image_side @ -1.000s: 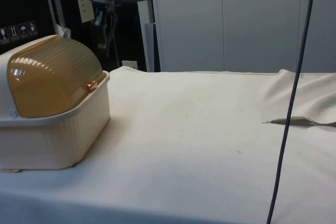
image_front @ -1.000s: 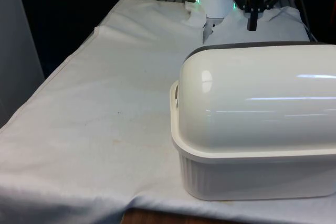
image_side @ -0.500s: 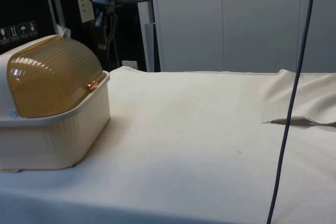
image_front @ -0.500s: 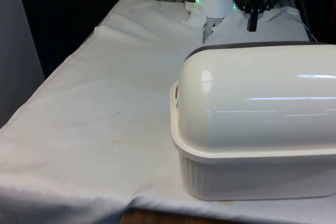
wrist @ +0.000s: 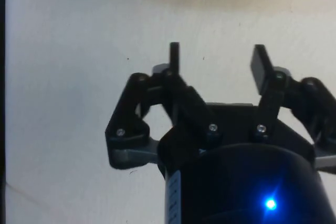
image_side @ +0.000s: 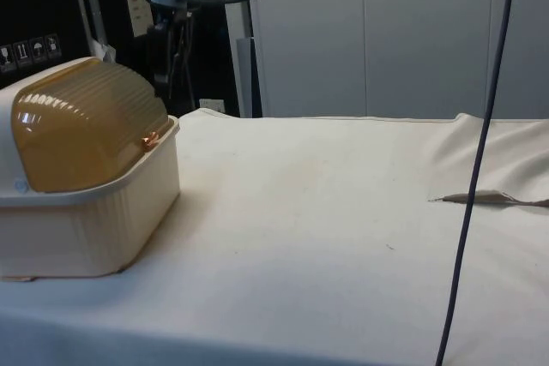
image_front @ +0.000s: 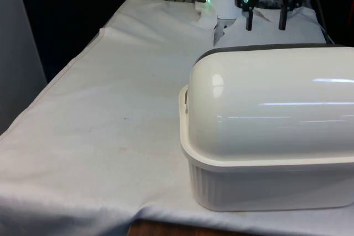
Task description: Open the lid, then close it.
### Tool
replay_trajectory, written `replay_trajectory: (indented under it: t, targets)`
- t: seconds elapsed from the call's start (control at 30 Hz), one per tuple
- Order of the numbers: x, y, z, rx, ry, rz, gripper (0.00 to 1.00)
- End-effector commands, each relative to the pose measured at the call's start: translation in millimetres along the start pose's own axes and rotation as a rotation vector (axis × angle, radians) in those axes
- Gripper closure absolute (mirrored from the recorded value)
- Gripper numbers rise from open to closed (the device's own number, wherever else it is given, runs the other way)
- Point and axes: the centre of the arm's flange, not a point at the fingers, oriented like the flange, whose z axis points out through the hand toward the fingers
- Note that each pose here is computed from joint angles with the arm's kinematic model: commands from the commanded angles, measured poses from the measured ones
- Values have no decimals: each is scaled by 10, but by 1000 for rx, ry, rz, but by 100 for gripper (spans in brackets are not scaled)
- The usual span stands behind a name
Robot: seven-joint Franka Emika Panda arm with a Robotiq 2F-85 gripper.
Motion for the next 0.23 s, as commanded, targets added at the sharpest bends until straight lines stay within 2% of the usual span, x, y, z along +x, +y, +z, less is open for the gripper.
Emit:
replay_trajectory:
  t: [0.0, 0.03, 0.07, 0.1, 0.2]
  targets:
    - [0, 0, 0, 0, 0, 0, 30]
    - [0, 0, 0, 0, 0, 0, 25]
    - [0, 0, 0, 0, 0, 0, 25]
    - [0, 0, 0, 0, 0, 0, 16]
    - [0, 0, 0, 0, 0, 0, 2]
